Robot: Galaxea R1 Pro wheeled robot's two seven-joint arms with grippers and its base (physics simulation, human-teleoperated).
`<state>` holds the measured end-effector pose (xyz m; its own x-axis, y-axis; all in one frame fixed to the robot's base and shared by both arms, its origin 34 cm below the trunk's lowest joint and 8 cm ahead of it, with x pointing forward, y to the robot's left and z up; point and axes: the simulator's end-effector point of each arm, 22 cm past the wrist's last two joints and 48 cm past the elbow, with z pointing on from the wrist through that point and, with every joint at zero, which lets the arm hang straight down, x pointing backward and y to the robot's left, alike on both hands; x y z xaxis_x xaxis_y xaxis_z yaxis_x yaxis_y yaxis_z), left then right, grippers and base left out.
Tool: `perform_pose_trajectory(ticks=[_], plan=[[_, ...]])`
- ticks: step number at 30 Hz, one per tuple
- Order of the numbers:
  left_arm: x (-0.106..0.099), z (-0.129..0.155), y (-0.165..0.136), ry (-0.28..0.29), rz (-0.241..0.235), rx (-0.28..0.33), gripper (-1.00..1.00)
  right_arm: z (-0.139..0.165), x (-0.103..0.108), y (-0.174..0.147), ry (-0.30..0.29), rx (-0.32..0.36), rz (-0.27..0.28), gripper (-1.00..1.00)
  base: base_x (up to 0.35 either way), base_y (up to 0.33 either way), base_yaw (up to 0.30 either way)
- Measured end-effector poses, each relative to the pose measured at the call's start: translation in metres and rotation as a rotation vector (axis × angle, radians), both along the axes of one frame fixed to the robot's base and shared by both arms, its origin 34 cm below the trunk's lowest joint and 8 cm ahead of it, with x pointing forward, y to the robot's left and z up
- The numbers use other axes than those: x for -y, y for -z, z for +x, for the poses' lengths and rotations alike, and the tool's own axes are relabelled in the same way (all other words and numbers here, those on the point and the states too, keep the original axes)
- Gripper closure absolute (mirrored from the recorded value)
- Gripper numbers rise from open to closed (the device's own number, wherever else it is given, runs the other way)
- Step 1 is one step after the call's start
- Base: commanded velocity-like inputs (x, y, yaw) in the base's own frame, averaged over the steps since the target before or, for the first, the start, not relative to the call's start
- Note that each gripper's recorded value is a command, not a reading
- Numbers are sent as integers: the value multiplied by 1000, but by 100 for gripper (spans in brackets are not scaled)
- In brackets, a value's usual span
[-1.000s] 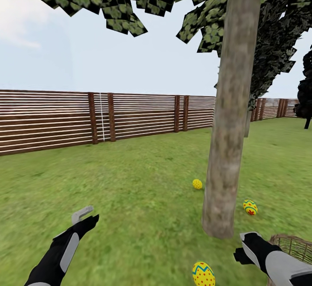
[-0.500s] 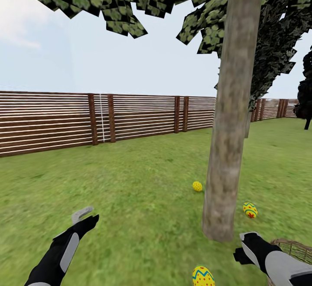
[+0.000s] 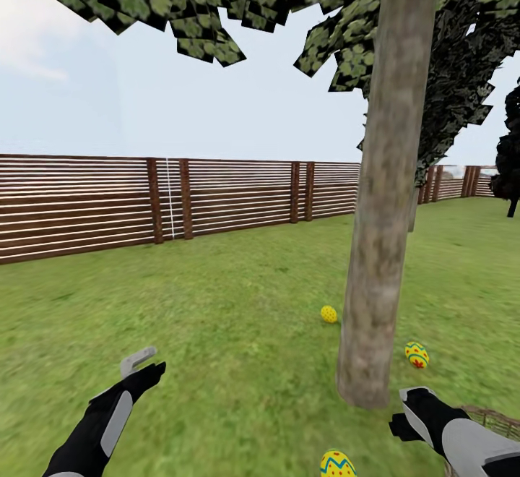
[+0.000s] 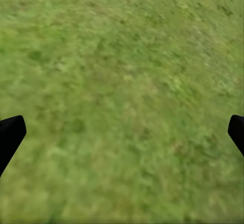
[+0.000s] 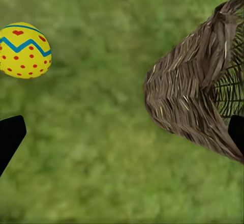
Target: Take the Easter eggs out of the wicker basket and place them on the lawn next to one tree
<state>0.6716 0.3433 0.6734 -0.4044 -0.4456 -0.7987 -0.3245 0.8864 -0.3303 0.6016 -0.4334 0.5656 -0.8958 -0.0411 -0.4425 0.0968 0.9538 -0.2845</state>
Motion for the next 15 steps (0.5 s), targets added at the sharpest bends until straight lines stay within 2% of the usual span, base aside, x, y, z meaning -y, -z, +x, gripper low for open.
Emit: perform_pose_trajectory(ticks=[15], plan=[[0,4,-30,0,0,-2,-100,4,0,-30,0,-1,0,-100,0,0,0]])
